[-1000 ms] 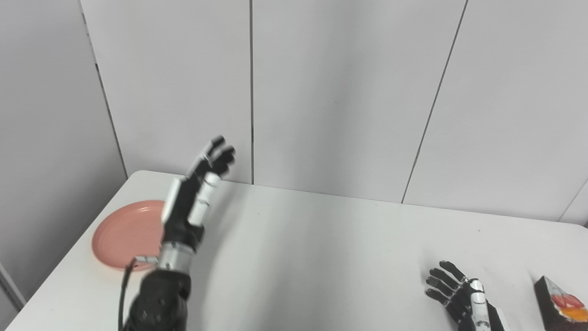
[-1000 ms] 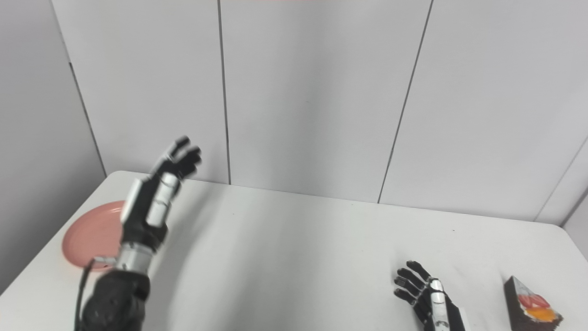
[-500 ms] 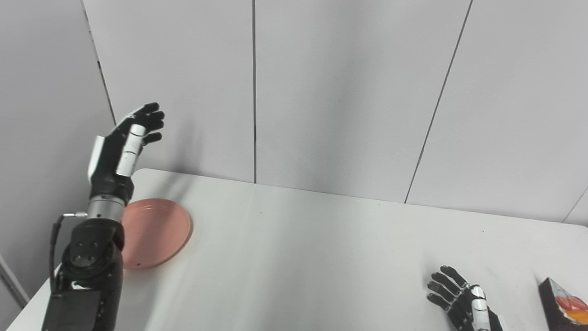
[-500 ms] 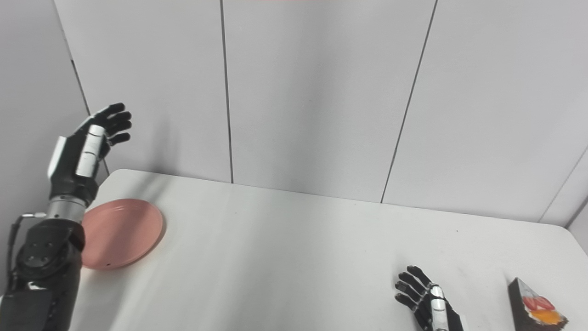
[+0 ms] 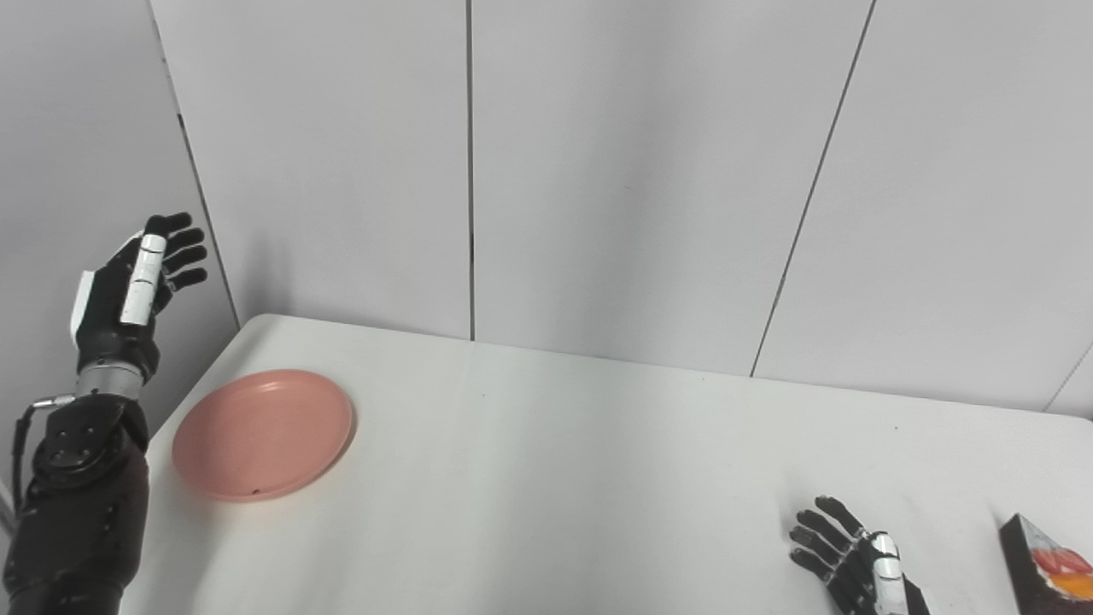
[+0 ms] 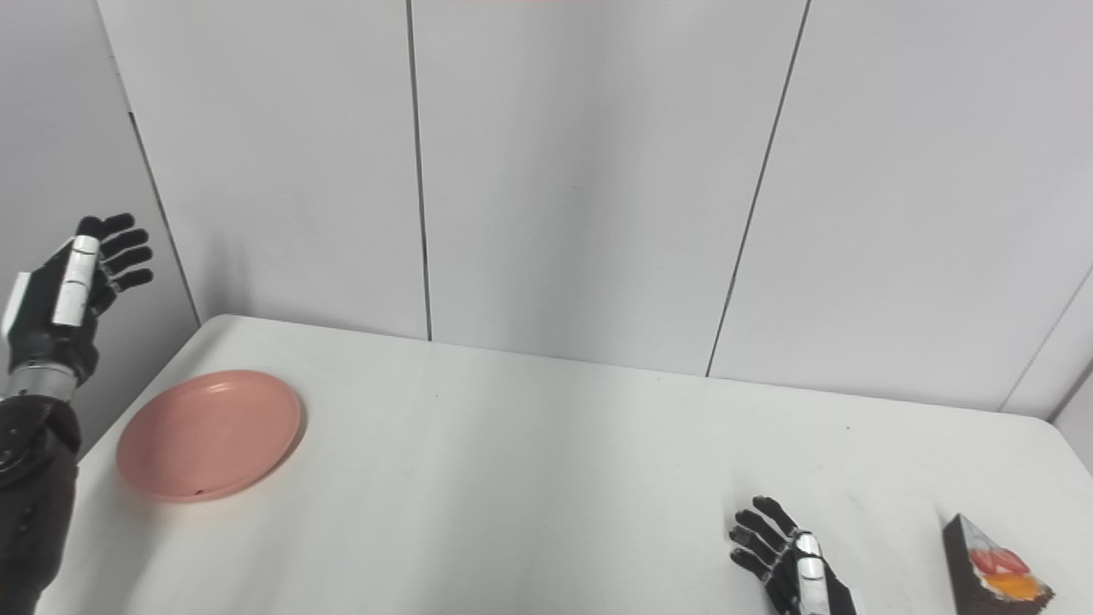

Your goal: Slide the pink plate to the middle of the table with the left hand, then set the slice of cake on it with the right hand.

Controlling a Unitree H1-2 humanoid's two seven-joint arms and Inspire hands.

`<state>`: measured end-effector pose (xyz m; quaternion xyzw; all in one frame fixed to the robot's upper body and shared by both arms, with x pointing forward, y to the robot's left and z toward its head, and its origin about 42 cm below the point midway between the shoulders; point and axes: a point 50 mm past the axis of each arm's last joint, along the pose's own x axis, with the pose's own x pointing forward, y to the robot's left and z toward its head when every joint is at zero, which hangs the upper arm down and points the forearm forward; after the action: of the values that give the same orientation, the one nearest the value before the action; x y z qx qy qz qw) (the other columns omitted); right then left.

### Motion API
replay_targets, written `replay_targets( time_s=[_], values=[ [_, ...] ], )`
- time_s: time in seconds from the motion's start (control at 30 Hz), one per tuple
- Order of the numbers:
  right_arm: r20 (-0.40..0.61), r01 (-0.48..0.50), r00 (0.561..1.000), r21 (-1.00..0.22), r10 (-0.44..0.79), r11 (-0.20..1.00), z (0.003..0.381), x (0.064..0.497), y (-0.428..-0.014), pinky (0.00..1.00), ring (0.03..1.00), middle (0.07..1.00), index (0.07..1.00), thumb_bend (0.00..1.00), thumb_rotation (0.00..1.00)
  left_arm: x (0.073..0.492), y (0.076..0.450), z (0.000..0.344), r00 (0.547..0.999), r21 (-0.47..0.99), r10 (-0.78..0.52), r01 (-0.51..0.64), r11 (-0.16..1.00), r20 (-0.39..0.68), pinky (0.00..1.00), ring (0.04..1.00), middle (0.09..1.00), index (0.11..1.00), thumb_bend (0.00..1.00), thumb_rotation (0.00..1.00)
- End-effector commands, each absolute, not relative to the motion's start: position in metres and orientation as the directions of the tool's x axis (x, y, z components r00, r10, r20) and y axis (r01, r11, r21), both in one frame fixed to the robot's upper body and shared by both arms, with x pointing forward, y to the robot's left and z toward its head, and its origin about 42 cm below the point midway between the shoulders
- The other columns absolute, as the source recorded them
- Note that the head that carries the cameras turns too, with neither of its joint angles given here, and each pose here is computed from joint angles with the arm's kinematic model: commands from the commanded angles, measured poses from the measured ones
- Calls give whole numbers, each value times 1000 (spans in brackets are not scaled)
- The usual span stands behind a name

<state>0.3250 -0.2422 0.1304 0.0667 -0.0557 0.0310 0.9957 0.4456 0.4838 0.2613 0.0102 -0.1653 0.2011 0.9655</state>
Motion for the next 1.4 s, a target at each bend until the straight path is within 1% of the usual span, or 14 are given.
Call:
replay_targets(
  time_s=[0.0, 0.07, 0.2, 0.3, 0.43, 0.5, 0.63, 0.7, 0.8, 0.87, 0.97, 1.1, 1.23, 1.37],
  values=[
    [70, -71, 996, 140, 61, 988, 126, 321, -241, 767, 776, 780, 806, 612, 959, 450, 500, 292, 827, -44, 369, -388, 920, 425, 685, 770, 777, 748, 804, 814],
    [69, -76, 995, 139, 67, 987, 127, 321, -241, 771, 778, 782, 812, 604, 970, 451, 506, 278, 841, -68, 385, -390, 918, 379, 686, 761, 763, 740, 799, 800],
    [70, -71, 996, 126, 63, 990, 128, 320, -243, 757, 773, 779, 819, 586, 988, 451, 511, 256, 857, -119, 414, -397, 910, 307, 716, 764, 770, 760, 822, 796],
    [68, -64, 996, 133, 56, 989, 129, 319, -244, 746, 762, 771, 804, 607, 957, 450, 512, 242, 864, -146, 429, -404, 903, 265, 714, 771, 770, 764, 806, 806],
    [66, -70, 996, 142, 61, 987, 129, 319, -243, 752, 765, 771, 805, 630, 943, 448, 506, 227, 884, -147, 408, -383, 912, 230, 728, 778, 772, 778, 786, 794],
    [66, -73, 996, 144, 64, 987, 129, 319, -243, 755, 767, 773, 808, 620, 952, 447, 501, 220, 889, -132, 404, -383, 914, 215, 692, 768, 770, 778, 781, 797],
    [64, -76, 996, 139, 67, 987, 128, 321, -242, 744, 761, 767, 813, 635, 980, 447, 491, 206, 899, -119, 401, -385, 915, 175, 668, 750, 757, 763, 776, 770],
    [64, -78, 996, 136, 70, 988, 128, 320, -242, 742, 758, 763, 818, 635, 990, 447, 485, 201, 908, -116, 388, -373, 920, 160, 672, 754, 755, 751, 761, 777],
    [63, -76, 996, 139, 68, 987, 127, 321, -243, 744, 755, 760, 815, 633, 995, 449, 477, 194, 917, -105, 373, -361, 927, 140, 686, 761, 753, 722, 788, 763],
    [64, -75, 996, 139, 67, 987, 127, 321, -244, 741, 752, 760, 813, 626, 999, 449, 471, 190, 928, -85, 350, -341, 936, 127, 681, 764, 764, 728, 782, 777],
    [65, -71, 996, 139, 63, 988, 126, 321, -244, 727, 742, 754, 804, 629, 994, 449, 459, 184, 943, -55, 311, -307, 950, 115, 673, 765, 763, 731, 806, 771],
    [65, -72, 996, 134, 63, 988, 125, 321, -245, 716, 734, 751, 801, 640, 991, 449, 444, 176, 959, -58, 265, -261, 964, 100, 672, 768, 771, 743, 828, 760],
    [63, -69, 996, 139, 61, 988, 125, 321, -246, 709, 732, 752, 803, 645, 971, 449, 432, 167, 969, -76, 236, -230, 970, 73, 663, 760, 763, 738, 819, 756],
    [67, -73, 996, 136, 64, 988, 124, 321, -248, 708, 734, 753, 795, 647, 963, 449, 418, 158, 980, -76, 188, -183, 980, 61, 679, 760, 763, 727, 810, 762]
  ],
)
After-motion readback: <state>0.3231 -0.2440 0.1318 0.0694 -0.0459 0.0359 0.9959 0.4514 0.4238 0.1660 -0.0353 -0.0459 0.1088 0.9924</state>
